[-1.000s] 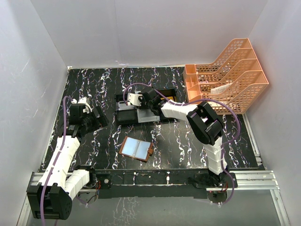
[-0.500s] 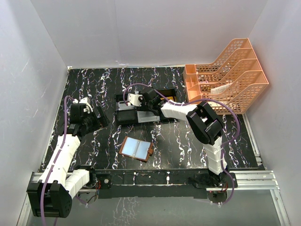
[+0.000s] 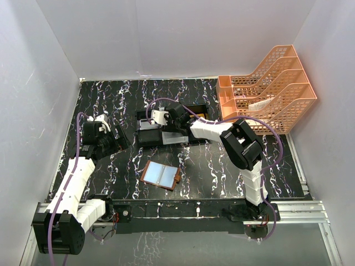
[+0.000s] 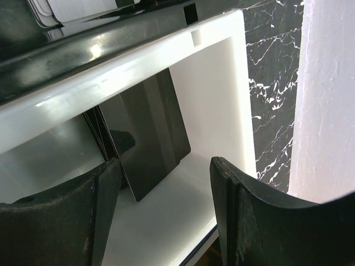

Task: Take the credit cards out of the card holder

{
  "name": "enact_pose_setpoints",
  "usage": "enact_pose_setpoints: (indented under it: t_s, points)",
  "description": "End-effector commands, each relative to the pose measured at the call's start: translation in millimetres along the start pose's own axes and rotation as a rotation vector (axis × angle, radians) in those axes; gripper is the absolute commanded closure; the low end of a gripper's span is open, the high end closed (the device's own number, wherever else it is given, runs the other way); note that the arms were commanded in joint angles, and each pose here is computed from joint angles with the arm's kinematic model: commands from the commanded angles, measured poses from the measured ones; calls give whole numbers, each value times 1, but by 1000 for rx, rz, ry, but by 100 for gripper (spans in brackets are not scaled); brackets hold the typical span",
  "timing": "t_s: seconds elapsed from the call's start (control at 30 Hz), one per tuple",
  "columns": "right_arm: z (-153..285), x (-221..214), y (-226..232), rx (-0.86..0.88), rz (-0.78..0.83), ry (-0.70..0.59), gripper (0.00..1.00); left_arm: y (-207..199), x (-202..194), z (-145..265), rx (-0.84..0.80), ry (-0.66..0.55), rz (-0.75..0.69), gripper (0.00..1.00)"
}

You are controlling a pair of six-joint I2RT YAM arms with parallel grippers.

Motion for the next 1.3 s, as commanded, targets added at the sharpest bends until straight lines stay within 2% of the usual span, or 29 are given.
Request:
enact_pose_setpoints:
  t_s: [0.0,0.17,0.53,0.77,0.87,1.03,1.13,1.27]
  points:
    - [2,18,-18,-38,-41,-56,37,-3,10,4,-19,-33,-16,1]
    - [5,24,-21,-33,-86,-77,35,-3,11,5,-18,-36,-18,1]
    - [40,57,-48,-63,-245,-263,26,-5,11,7,-30,-46,-19,1]
    - [69,67,-63,-95,-362,-352,24,-5,11,8,-35,-42,-19,1]
    - [82,71,-72,-116,-516,-407,22,-5,10,9,-35,-46,-16,1]
    - [92,71,-62,-8,-817,-397,32,-6,10,10,-35,-43,-15,1]
    - [116,77,-52,63,-1008,-437,32,-8,9,11,-55,-45,-16,1]
    - [148,75,-33,167,-1236,-420,30,-27,7,11,-201,-41,-33,1]
Point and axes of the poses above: each gripper's point midway between its finger pads, its own z axis back along the fingers, its own y axis along the line the jaws close on, x = y × z, the point moved 4 cm from there along z, back along the fingers, and after that the axes turned 13 degrees about -z, right-handed, at the moved point
